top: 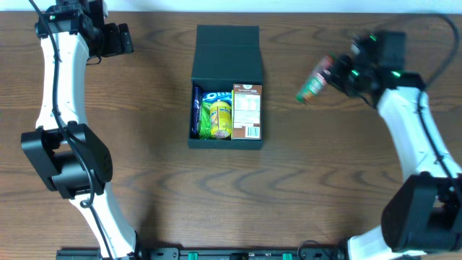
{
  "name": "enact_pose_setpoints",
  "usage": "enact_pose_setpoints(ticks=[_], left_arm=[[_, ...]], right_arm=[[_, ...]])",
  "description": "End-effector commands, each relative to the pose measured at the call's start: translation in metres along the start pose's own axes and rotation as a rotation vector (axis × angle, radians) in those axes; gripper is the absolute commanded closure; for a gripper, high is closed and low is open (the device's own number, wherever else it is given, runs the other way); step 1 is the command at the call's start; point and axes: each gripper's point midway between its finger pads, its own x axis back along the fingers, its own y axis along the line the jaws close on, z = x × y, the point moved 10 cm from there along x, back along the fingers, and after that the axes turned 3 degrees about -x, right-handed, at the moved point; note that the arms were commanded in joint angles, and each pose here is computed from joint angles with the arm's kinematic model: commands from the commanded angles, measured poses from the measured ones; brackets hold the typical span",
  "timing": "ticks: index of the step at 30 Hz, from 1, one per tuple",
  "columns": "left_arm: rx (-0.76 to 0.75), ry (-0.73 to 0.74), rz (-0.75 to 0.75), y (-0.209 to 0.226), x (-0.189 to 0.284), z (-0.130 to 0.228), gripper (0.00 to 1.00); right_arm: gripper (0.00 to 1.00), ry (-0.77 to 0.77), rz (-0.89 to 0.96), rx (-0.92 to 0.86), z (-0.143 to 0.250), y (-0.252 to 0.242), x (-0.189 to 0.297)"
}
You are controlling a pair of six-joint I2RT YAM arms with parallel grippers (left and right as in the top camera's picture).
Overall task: Pack container
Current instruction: 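Carry the Milo bar into the box and lower it at the back, then open the right gripper and withdraw it to the back-right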
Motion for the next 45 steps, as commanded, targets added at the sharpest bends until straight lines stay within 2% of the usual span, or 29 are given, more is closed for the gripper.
enact_pose_setpoints(ticks=[1, 3, 7, 15, 25, 33, 45], left_arm=[[-0.008, 0.007, 0.003, 0.001, 0.0, 0.002, 0.05], [-0.008, 0.007, 0.003, 0.001, 0.0, 0.002, 0.05], [-0.008, 0.007, 0.003, 0.001, 0.0, 0.002, 0.05], [-0.009, 0.003, 0.002, 0.001, 0.0, 0.001, 0.05], [-0.009, 0.003, 0.002, 0.001, 0.0, 0.001, 0.05], [-0.008, 0.003, 0.003, 0.001, 0.0, 0.001, 0.05], [-0.007, 0.008, 0.003, 0.001, 0.0, 0.002, 0.05]], right_arm=[[0.99, -0.009, -0.162, 0.271, 0.007, 0.063, -0.003], [0.99, -0.034, -0.241, 0.357, 0.016, 0.098, -0.006], [0.99, -0.018, -0.309, 0.429, 0.039, 0.13, -0.02], [0.99, 0.189, -0.301, 0.447, 0.085, 0.159, -0.076], [0.99, 0.333, -0.173, 0.45, 0.111, 0.176, -0.105], [0.99, 0.452, -0.08, 0.398, 0.133, 0.165, -0.114], [0.99, 0.493, -0.071, 0.415, 0.147, 0.164, -0.125]])
